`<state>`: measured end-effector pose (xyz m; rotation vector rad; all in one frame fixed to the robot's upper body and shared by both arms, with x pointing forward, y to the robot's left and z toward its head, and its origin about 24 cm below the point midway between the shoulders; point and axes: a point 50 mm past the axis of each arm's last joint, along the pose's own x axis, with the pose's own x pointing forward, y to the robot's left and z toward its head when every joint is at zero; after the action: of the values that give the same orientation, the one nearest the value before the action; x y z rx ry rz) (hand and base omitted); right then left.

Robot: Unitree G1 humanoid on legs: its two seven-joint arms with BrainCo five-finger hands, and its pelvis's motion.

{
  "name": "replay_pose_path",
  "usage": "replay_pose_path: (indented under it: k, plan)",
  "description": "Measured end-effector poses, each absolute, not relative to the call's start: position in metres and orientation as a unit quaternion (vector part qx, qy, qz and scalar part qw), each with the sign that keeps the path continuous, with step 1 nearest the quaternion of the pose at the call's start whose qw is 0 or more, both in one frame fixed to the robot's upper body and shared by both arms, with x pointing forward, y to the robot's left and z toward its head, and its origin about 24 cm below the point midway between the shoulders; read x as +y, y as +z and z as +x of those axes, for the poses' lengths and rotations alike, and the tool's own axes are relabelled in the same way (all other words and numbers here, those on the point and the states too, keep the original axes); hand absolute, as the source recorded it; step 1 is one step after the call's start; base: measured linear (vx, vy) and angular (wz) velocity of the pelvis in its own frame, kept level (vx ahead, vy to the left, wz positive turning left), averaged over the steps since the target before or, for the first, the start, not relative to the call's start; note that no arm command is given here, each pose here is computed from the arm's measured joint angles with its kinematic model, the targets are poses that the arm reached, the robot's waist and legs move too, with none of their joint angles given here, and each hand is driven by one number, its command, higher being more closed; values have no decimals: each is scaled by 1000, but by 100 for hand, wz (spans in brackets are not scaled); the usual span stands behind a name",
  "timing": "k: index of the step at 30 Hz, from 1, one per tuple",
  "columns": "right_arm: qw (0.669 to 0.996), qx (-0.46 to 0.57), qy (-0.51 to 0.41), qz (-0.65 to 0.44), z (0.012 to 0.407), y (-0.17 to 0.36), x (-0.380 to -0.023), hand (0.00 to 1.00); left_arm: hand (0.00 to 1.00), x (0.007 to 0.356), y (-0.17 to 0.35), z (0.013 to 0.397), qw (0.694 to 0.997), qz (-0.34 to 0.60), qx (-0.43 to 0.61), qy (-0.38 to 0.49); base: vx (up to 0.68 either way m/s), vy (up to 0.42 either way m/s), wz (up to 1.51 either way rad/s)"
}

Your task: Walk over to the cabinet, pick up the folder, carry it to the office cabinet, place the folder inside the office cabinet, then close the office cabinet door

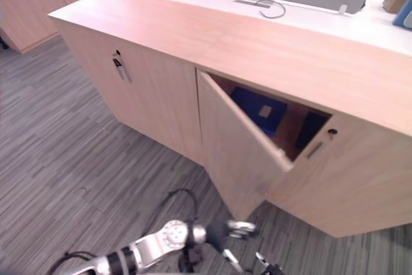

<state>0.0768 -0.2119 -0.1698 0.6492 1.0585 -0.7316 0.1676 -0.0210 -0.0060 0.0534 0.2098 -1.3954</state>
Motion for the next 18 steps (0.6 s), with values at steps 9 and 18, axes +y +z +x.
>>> replay_pose_path:
  k: [9,18]
  plan:
    - [794,508,-243,228,96,-168,-198,0,0,-6,-11,186,813,-58,122,-566,-20,-102,-4]
    - [798,510,-235,217,91,-168,-198,0,0,125,-85,206,943,-85,259,-191,-4,-95,-41]
